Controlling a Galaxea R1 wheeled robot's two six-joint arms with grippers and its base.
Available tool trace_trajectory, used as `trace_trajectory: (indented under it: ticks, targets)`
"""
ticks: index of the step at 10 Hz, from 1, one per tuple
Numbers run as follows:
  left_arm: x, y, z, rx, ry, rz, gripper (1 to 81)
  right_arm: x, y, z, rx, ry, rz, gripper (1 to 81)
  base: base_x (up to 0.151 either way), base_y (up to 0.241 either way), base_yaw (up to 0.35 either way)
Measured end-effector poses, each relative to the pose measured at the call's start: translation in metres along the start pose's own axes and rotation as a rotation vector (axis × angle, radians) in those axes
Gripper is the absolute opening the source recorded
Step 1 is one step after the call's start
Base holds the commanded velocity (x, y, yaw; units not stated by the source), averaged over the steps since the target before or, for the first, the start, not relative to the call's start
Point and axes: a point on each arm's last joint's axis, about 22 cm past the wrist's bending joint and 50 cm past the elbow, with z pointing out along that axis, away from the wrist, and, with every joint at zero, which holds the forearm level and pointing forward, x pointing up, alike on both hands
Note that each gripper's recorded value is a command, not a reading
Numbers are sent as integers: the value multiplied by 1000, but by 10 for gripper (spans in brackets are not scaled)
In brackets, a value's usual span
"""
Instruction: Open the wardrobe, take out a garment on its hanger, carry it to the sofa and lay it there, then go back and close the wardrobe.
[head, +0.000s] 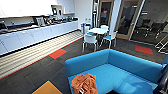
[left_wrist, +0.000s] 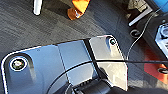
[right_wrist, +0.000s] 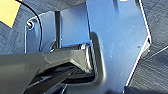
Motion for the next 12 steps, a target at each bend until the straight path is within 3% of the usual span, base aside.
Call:
trace_trajectory:
  ticks: [5,9,12]
  targets:
    - [-18,-1,-1,4,-19,0,811,2,0,0,0,3,-1,811,0,0,0]
    - [-68,6,0,4,-72,-6,811,0,0,0,0,1,0,811,0,0,0]
    - [-79,-11,-4,43,-87,-10,811,1,0,0,1,1,0,811,0,0,34]
